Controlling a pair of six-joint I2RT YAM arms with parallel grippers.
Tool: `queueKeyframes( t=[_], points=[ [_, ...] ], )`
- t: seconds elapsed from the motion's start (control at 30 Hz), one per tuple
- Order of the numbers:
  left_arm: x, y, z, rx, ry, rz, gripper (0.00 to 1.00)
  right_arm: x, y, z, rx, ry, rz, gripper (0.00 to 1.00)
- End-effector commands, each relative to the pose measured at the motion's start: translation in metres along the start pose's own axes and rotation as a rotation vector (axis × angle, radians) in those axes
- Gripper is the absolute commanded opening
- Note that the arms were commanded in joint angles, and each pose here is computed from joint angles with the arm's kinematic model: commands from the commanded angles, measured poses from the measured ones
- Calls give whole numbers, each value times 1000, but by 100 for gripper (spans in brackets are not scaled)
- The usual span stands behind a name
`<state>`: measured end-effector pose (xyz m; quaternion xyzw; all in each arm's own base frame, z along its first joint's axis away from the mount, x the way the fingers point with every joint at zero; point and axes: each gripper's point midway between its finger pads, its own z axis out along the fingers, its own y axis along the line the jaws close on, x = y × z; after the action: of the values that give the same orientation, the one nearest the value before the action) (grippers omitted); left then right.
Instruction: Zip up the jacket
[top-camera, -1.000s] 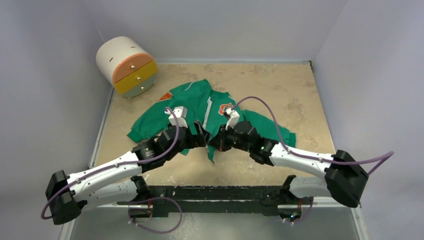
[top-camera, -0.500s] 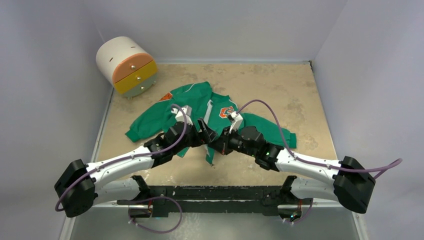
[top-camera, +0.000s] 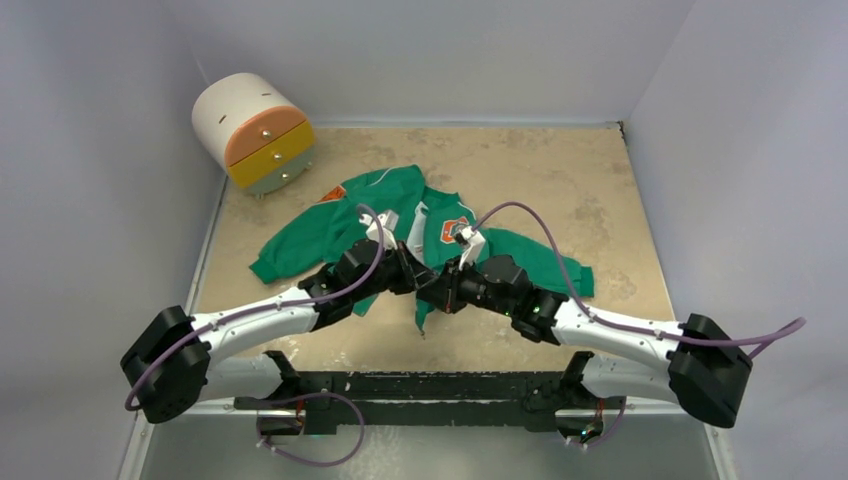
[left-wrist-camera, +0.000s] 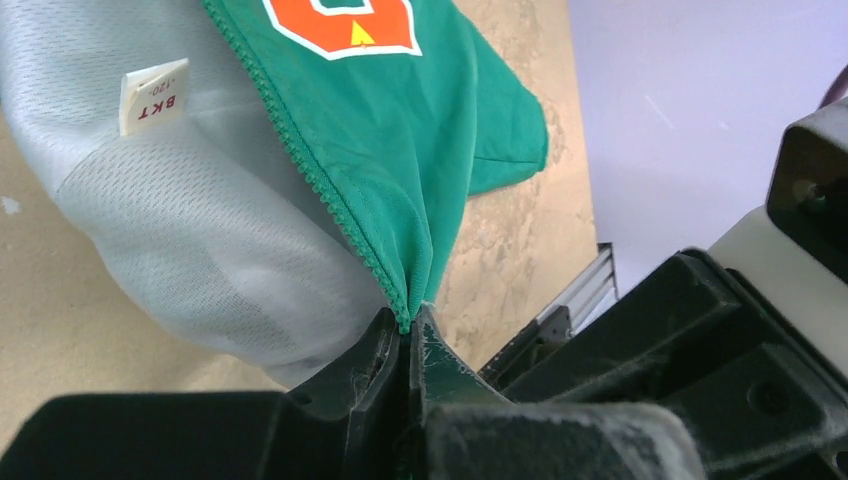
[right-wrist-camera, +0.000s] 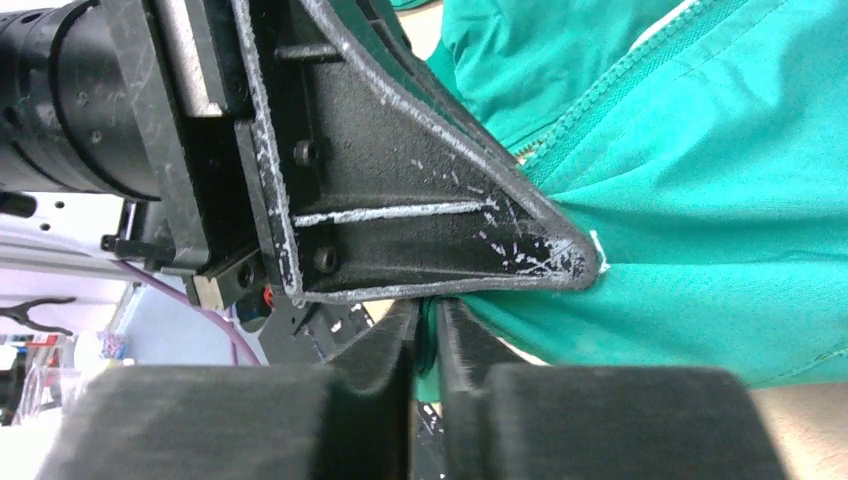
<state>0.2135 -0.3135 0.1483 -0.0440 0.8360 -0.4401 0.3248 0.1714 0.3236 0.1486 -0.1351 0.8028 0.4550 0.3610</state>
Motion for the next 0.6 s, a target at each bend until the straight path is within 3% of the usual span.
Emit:
queueKeyframes(
  t=[0.0, 0.17, 0.37, 0.57],
  points=[
    [-19, -42, -10, 189, -28, -50, 0, -23, 29, -12, -86, -60, -18, 25],
    [-49, -43, -26, 240, -90, -124, 0, -28, 31, -42, -68, -81, -5, 51],
    [-76, -61, -41, 372, -129, -221, 0, -13, 24, -70, -55, -67, 115, 68],
    [-94, -96, -59, 537, -147, -324, 0, -5, 32, -74, -149, -92, 225, 82]
  ],
)
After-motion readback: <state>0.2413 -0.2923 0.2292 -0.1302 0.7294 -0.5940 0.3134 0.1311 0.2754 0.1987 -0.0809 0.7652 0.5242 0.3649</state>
